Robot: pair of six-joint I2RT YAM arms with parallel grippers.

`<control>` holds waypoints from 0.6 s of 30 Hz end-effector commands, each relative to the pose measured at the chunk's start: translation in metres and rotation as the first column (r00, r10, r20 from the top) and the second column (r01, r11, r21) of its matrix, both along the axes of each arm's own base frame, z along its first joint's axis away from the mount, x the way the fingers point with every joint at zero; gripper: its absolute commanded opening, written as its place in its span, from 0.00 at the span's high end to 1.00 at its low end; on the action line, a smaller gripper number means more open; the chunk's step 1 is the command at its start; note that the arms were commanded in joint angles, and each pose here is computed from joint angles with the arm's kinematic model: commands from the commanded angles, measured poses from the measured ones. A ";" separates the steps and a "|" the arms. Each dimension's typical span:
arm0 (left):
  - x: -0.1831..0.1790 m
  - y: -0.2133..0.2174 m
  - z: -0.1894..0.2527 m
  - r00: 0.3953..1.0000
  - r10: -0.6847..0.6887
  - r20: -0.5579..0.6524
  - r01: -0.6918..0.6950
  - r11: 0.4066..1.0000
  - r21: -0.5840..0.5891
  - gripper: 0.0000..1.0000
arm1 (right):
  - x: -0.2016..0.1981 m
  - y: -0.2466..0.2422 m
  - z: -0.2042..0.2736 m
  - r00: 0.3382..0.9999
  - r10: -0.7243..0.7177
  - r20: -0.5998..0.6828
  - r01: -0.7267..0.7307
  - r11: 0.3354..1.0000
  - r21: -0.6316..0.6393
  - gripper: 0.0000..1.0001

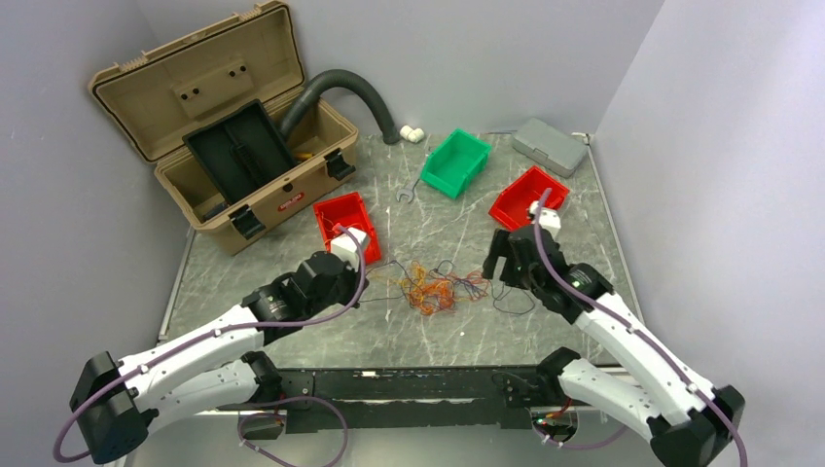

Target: Untangle the cables

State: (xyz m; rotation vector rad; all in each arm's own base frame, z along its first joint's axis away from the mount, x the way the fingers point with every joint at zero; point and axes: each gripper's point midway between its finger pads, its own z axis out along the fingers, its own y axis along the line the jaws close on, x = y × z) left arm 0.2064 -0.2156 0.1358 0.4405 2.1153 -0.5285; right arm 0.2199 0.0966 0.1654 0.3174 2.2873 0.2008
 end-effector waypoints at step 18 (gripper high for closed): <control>0.008 -0.010 0.026 0.999 -0.012 0.049 0.014 0.999 -0.036 1.00 | 0.009 0.061 -0.077 0.887 0.410 -0.210 -0.424 0.905 -0.023 0.25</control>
